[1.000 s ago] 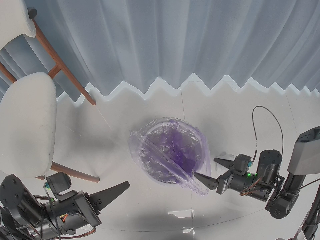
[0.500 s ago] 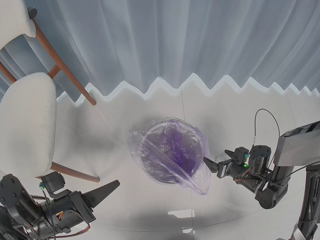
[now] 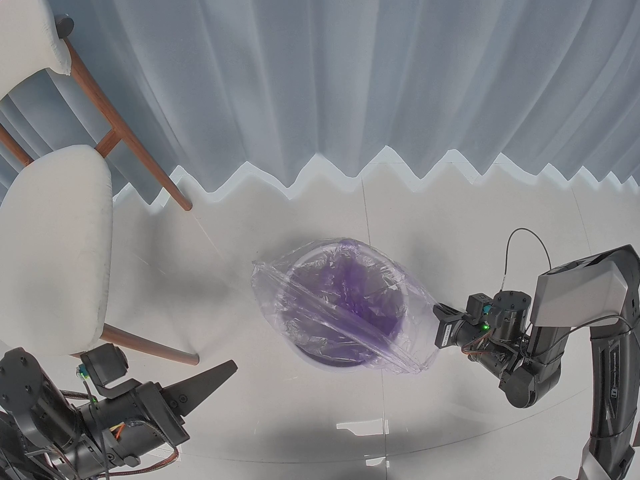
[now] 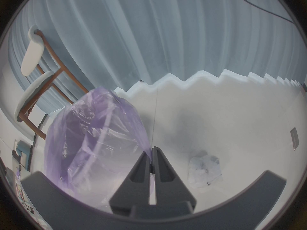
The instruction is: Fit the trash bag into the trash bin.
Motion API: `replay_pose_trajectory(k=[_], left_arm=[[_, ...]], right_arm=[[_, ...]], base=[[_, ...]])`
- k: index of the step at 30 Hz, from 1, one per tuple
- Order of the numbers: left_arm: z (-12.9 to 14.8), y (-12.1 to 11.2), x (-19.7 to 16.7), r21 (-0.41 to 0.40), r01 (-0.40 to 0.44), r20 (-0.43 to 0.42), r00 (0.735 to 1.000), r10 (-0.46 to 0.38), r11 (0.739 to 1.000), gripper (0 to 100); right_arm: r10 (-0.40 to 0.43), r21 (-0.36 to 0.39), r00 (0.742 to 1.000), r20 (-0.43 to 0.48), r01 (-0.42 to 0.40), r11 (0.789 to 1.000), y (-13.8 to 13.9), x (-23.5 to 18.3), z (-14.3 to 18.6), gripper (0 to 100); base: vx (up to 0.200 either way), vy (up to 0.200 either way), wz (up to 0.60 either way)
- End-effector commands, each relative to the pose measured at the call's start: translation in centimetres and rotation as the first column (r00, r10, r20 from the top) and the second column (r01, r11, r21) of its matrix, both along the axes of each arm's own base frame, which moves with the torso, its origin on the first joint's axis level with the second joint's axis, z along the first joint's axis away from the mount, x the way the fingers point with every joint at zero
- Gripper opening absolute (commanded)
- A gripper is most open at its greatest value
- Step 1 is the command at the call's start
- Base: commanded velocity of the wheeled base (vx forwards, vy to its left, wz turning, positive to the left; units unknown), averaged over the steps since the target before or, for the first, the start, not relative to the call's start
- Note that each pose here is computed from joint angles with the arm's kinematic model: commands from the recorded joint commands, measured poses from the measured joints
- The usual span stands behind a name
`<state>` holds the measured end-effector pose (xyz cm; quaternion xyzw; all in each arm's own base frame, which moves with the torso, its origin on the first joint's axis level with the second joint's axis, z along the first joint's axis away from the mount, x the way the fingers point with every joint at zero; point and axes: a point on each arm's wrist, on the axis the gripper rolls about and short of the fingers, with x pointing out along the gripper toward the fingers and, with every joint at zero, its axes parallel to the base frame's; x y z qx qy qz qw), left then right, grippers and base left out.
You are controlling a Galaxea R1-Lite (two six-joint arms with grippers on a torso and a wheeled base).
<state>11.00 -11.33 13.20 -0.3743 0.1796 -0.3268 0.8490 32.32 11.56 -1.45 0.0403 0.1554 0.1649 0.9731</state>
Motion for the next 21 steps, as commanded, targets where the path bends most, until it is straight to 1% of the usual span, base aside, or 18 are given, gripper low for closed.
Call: replay_pose_trajectory(k=[1, 5, 10, 11, 13, 14, 15, 16, 17, 18, 19, 20, 21], left_arm=[[-0.4, 0.2, -0.2, 0.015, 0.003, -0.017, 1.000, -0.003, 1.000, 0], [-0.6, 0.1, -0.1, 0.017, 0.002, -0.029, 1.000, -0.002, 1.000, 0], [-0.6, 0.2, -0.2, 0.013, 0.003, -0.042, 0.999, -0.002, 1.000, 0], [-0.6, 0.2, -0.2, 0.011, 0.001, -0.044, 0.999, -0.001, 1.000, 0], [-0.6, 0.2, -0.2, 0.007, 0.001, -0.045, 0.999, -0.001, 1.000, 0], [-0.5, 0.2, -0.2, 0.005, -0.002, -0.045, 0.999, 0.003, 1.000, 0], [-0.5, 0.2, -0.2, 0.005, -0.002, -0.045, 0.999, 0.003, 1.000, 0], [-0.4, 0.3, -0.3, 0.000, -0.004, -0.040, 0.999, 0.004, 1.000, 0], [-0.4, 0.3, -0.3, -0.004, -0.005, -0.037, 0.999, 0.005, 1.000, 0], [-0.1, 0.5, -0.4, -0.014, -0.005, -0.027, 1.000, 0.005, 1.000, 0], [0.0, 0.6, -0.5, -0.021, -0.007, -0.020, 1.000, 0.006, 1.000, 0], [0.1, 0.7, -0.6, -0.027, -0.010, -0.016, 1.000, 0.009, 1.000, 0], [0.3, 0.8, -0.6, -0.040, -0.021, -0.014, 1.000, 0.020, 0.999, 0]], right_arm=[[-0.010, -0.016, 0.999, -0.038, 0.009, 1.000, -0.3, 0.2, -2.0, 0], [0.017, -0.023, 0.999, -0.047, -0.018, 1.000, 0.9, 0.9, -3.8, 0], [0.032, -0.034, 0.998, -0.057, -0.034, 0.999, 1.4, 0.9, -4.6, 0], [0.032, -0.032, 0.998, -0.053, -0.033, 0.999, 1.4, 0.9, -4.5, 100], [0.030, -0.030, 0.999, -0.044, -0.032, 0.999, 1.4, 1.0, -4.2, 100], [0.020, -0.009, 1.000, -0.009, -0.021, 1.000, 1.2, 1.2, -2.6, 100], [0.018, -0.004, 1.000, -0.001, -0.018, 1.000, 1.2, 1.2, -2.3, 100], [0.002, 0.019, 1.000, 0.025, -0.003, 1.000, 0.7, 1.0, -0.6, 100], [-0.005, 0.024, 1.000, 0.029, 0.005, 1.000, 0.5, 0.9, -0.2, 100], [-0.026, 0.038, 0.999, 0.042, 0.024, 0.999, -0.5, 0.2, 1.5, 100], [-0.026, 0.038, 0.999, 0.042, 0.024, 0.999, -0.5, 0.2, 1.5, 100], [-0.051, 0.044, 0.997, 0.056, 0.049, 0.998, -1.9, -1.4, 3.7, 100], [-0.067, 0.049, 0.996, 0.067, 0.064, 0.997, -2.8, -2.5, 5.1, 100]], base=[[0.000, 0.000, 0.00], [0.000, 0.000, 0.00], [0.000, 0.000, 0.00], [0.000, 0.000, 0.00], [0.000, 0.000, 0.00], [0.000, 0.000, 0.00], [0.000, 0.000, 0.00], [0.000, 0.000, 0.00], [0.000, 0.000, 0.00], [0.000, 0.000, 0.00], [0.000, 0.000, 0.00], [0.000, 0.000, 0.00], [0.000, 0.000, 0.00]])
